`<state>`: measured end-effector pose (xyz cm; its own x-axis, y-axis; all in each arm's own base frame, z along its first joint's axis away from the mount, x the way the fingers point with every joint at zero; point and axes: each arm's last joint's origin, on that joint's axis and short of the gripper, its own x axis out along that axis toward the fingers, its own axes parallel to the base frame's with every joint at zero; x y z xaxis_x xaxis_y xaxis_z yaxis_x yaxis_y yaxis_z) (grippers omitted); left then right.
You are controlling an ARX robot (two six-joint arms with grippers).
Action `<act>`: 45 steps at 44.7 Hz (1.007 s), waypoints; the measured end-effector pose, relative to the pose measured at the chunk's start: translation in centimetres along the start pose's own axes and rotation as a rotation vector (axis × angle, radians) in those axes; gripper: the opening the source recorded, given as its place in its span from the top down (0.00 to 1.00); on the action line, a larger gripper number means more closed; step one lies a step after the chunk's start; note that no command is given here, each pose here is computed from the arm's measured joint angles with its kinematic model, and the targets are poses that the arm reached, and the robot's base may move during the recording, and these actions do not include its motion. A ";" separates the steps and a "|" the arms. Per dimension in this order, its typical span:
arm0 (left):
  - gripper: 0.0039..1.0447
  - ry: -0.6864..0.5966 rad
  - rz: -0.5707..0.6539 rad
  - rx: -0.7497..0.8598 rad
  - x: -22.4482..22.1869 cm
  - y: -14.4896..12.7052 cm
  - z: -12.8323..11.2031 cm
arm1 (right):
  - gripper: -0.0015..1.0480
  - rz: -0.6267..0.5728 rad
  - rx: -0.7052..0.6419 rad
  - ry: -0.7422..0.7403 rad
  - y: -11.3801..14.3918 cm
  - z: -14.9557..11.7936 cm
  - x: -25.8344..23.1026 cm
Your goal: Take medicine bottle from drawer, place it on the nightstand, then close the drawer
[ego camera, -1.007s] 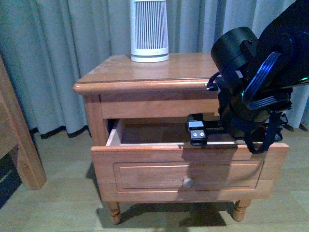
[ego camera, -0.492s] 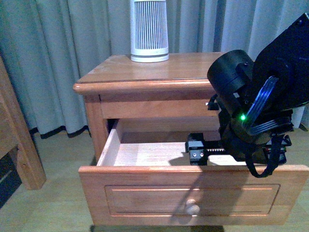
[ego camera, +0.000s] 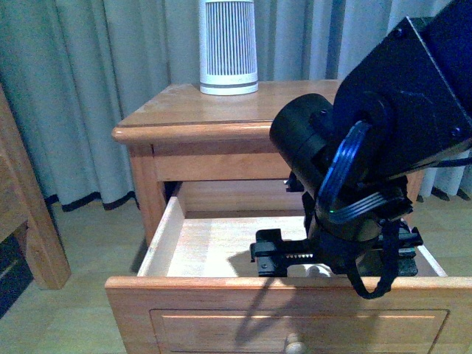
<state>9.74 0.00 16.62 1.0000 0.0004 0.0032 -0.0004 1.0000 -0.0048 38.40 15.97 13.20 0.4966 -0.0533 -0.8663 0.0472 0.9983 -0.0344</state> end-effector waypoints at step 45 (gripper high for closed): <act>0.06 0.000 0.000 0.000 0.0 0.0 0.0 | 0.20 -0.039 0.014 0.070 -0.7 0.0 4.1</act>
<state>9.74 0.00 16.62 1.0000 0.0004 0.0032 -0.0004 1.0000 -0.0048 40.38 15.03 9.66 0.4320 -0.0901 -0.8973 0.0782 0.9950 -0.0623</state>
